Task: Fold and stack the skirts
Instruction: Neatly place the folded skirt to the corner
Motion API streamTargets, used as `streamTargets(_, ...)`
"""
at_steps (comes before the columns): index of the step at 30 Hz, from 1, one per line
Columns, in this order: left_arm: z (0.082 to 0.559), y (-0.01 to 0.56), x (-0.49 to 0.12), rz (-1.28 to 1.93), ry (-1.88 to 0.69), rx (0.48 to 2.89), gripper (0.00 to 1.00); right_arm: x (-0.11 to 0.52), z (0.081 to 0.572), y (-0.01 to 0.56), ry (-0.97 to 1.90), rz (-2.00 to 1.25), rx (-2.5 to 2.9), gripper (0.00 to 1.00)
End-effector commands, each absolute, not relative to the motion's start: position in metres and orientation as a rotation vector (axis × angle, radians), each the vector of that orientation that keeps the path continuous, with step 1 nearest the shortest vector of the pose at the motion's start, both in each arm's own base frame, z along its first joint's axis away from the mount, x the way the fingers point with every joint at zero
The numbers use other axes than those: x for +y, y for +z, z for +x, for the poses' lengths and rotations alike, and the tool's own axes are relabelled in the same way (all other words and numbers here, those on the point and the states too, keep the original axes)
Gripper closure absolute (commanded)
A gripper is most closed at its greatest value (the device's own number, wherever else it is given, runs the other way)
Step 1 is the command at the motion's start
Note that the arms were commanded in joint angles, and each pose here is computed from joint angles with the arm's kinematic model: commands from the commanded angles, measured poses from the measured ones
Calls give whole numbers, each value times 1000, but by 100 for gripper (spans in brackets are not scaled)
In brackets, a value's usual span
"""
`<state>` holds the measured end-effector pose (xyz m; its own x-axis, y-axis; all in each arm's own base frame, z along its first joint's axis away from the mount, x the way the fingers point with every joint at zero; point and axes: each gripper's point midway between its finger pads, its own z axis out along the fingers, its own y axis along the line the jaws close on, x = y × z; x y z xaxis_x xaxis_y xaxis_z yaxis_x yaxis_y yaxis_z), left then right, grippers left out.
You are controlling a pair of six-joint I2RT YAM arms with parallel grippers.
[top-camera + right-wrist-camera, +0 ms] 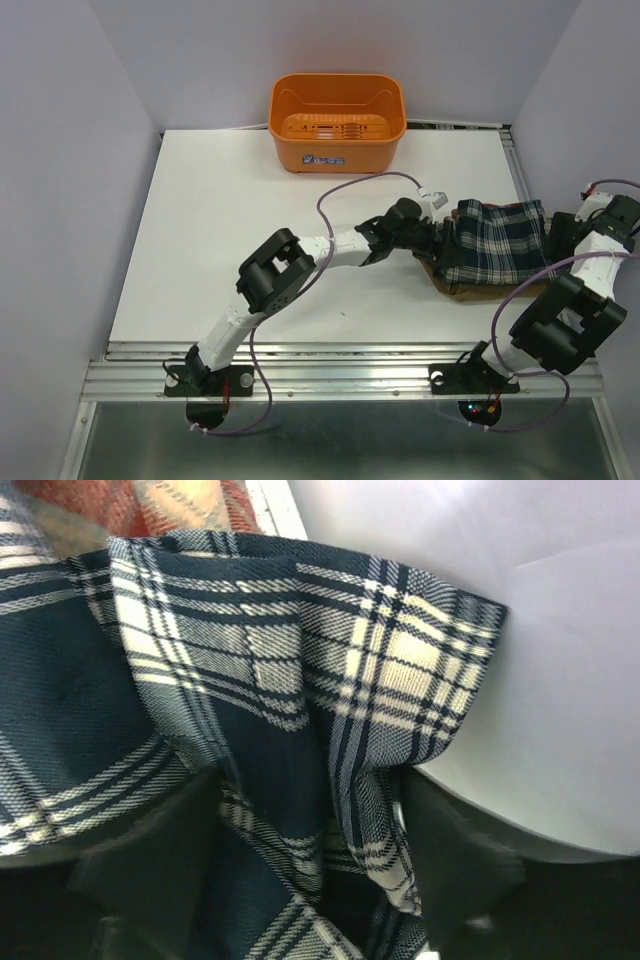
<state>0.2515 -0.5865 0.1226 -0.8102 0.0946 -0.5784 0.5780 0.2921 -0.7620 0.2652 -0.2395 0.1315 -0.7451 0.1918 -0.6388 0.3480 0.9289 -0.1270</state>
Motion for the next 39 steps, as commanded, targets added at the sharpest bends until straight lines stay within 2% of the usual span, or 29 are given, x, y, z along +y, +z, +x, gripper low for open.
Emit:
streamTargets(1,266,217,-562,621,-1508,1924,6,-256,275,172,-414,366,2309,13)
streamTargets(2,270,212,-553,610,-1480,1942,1,-256,276,177,-411,360,2300,9)
streamTargets(3,271,228,-544,600,-1471,1915,2,-255,277,182,-411,358,2294,5)
streamTargets(5,278,221,-524,593,-1405,1937,1,-253,281,201,-400,330,2268,0)
streamTargets(6,277,239,-513,591,-1395,1901,1,-250,282,207,-392,310,2260,0)
streamTargets(16,294,264,-403,576,-1105,1884,2,-173,291,284,-61,48,2120,0)
streamTargets(20,323,272,-342,529,-1005,1906,1,-130,300,313,115,-60,2020,0)
streamTargets(24,361,282,-266,534,-793,1936,1,-70,326,324,319,-117,1975,0)
streamTargets(25,358,274,-252,557,-761,1986,2,-35,334,319,423,-141,1986,0)
streamTargets(28,367,265,-205,602,-571,1986,2,8,357,308,548,-148,1985,0)
streamTargets(30,364,242,-181,581,-519,2027,1,51,369,287,654,-160,2008,0)
streamTargets(31,360,248,-170,571,-505,2001,1,65,371,278,674,-177,2015,0)
streamTargets(35,354,229,-123,509,-286,2035,2,142,359,232,794,-331,2071,0)
streamTargets(39,332,200,-100,549,-171,2078,2,181,333,176,820,-438,2167,0)
